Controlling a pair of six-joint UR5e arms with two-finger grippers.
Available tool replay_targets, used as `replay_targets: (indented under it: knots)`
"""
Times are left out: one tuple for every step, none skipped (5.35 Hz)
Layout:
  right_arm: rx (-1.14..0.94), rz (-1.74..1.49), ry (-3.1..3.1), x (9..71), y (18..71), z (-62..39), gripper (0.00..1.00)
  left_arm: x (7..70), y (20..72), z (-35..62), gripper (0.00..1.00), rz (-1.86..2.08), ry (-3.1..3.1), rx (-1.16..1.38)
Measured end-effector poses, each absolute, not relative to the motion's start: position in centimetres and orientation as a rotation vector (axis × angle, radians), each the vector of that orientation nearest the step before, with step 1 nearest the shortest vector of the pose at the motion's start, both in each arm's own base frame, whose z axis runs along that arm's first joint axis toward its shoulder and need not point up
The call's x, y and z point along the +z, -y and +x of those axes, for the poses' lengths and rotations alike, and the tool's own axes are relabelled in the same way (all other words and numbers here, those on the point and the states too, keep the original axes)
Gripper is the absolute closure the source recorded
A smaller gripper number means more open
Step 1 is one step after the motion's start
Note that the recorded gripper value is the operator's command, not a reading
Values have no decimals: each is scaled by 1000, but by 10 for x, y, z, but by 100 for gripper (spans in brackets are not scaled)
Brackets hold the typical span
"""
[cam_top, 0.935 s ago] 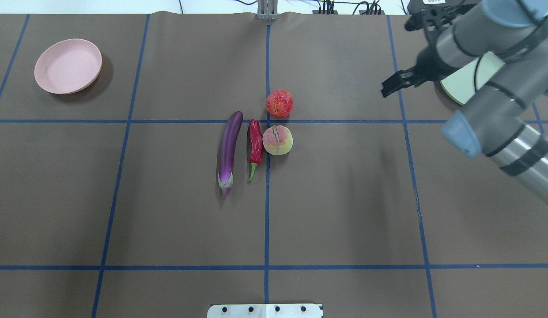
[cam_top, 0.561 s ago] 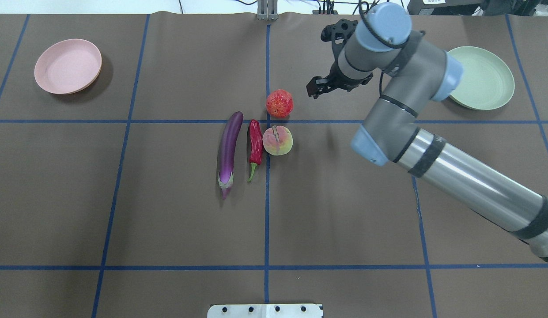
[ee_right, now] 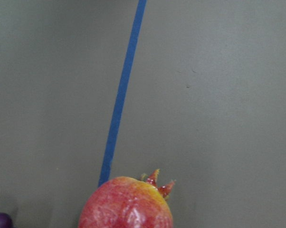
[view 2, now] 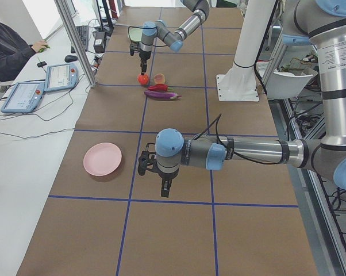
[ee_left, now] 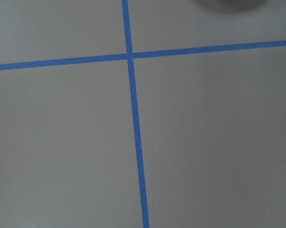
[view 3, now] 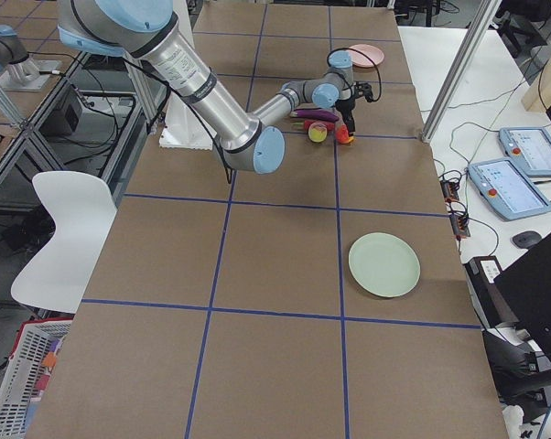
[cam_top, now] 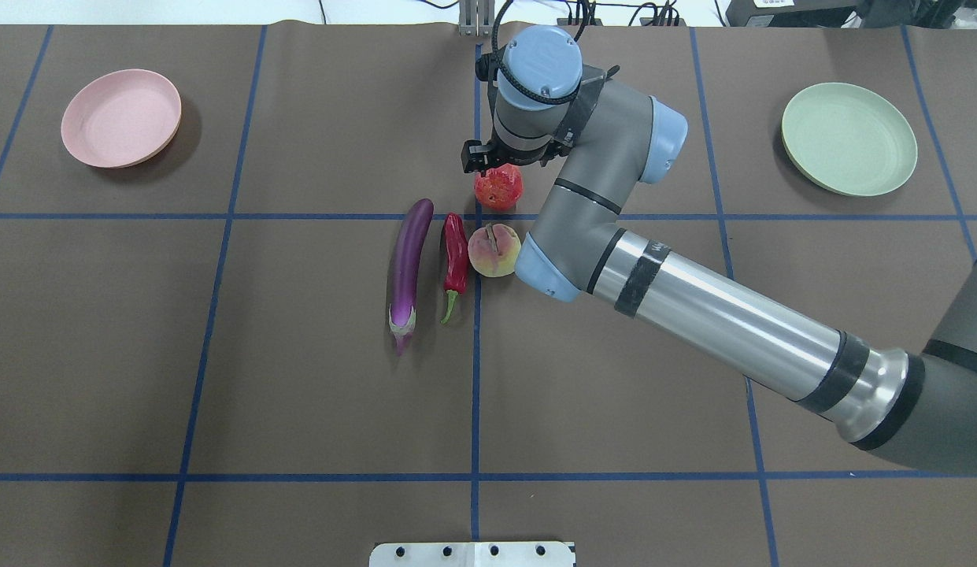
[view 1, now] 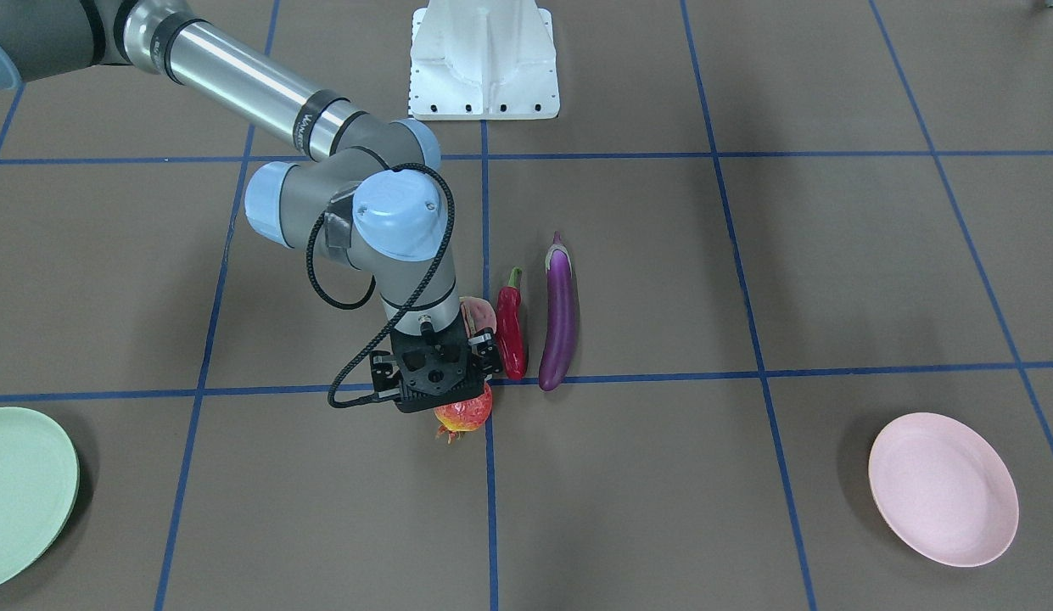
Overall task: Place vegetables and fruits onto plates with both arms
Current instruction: 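Lower the right gripper and grasp the red pomegranate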
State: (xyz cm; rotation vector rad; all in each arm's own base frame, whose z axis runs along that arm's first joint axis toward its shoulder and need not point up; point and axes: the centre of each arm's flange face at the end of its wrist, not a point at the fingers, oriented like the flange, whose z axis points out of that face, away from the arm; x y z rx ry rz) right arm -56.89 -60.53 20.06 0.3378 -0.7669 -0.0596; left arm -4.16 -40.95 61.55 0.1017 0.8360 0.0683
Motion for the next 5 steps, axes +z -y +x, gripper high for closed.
replay_targets:
  knots:
    - [-52, 342, 754, 197, 604, -579, 1, 616, 409, -42, 0, 101, -836, 68]
    - [-51, 346, 745, 195, 601, -588, 1, 616, 409, -42, 0, 100, -835, 68]
    - [-55, 348, 731, 198, 596, -599, 3, 616, 409, -42, 0, 100, -836, 68]
    - [-59, 348, 714, 204, 591, -609, 40, 616, 409, -42, 0, 100, -836, 68]
    - [-62, 349, 701, 209, 589, -613, 99, 616, 409, -42, 0, 100, -836, 67]
